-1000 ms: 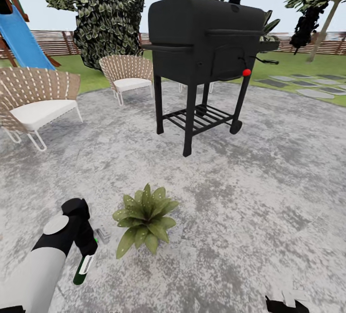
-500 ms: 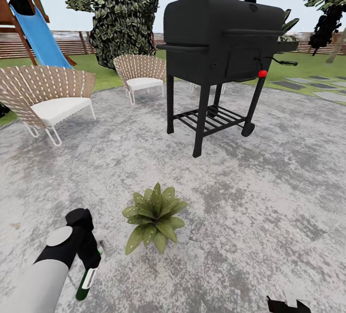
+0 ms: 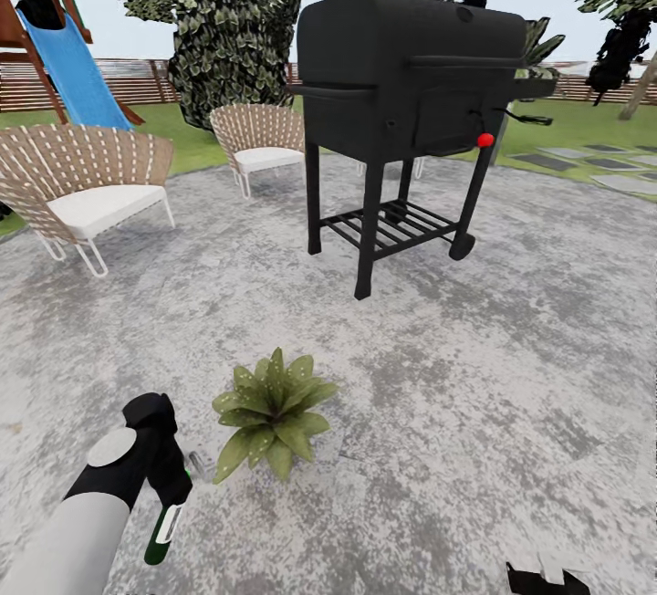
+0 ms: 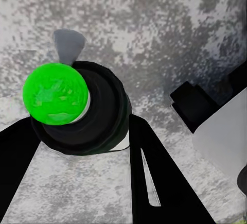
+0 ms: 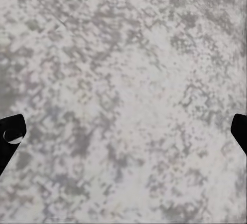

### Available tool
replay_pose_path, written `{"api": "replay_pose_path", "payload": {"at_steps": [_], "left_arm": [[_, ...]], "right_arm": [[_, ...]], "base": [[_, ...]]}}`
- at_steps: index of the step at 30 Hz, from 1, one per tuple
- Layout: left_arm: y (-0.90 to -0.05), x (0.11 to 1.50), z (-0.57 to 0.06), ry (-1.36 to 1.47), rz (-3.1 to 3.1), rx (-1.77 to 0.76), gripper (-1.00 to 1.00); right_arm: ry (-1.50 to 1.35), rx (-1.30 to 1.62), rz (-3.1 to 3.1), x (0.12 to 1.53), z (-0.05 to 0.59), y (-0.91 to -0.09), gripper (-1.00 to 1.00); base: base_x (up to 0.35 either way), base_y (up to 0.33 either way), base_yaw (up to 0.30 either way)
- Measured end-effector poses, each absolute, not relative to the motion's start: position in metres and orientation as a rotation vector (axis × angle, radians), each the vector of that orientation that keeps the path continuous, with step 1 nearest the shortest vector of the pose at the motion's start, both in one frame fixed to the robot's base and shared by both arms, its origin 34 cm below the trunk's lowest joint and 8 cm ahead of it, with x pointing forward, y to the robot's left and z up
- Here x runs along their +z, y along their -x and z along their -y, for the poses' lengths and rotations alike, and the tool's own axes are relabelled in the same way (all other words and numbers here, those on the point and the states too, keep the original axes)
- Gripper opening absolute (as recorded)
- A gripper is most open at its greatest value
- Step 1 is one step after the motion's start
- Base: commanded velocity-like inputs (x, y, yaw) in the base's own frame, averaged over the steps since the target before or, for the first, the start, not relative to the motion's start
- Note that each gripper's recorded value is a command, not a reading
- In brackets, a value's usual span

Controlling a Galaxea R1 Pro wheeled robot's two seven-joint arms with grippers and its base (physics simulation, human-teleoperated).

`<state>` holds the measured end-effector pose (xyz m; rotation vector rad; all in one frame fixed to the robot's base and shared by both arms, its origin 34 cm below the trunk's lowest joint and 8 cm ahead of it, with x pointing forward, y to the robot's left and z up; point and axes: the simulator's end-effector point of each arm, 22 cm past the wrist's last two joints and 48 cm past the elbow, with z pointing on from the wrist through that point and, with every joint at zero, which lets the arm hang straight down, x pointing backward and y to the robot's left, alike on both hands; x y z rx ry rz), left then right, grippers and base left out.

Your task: Pick up the pesticide atomizer in the garden and spray insectifuge to fully cover both potted plants in the garden.

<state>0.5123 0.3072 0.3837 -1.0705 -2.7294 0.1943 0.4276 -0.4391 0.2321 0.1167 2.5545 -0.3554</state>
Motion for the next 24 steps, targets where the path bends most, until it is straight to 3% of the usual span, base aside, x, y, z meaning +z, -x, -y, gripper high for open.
{"api": "replay_pose_path", "payload": {"at_steps": [8,13,24], "left_arm": [[-0.512,0.383,-0.31,1.069,2.728,0.183,-1.0],[-0.512,0.379,-0.32,1.065,2.731,0.143,-1.0],[-0.536,0.371,-0.302,1.084,2.876,0.168,-1.0]], "right_arm": [[-0.117,-0.35,-2.555,0.231,0.436,-0.428,1.0],[-0.118,-0.348,-2.555,0.231,0.435,-0.428,1.0],[-0.117,-0.347,-2.556,0.231,0.435,-0.428,1.0]], "base": [[0.0,-0.257,0.242],[0.0,-0.055,0.256],[0.0,-0.002,0.022]]}}
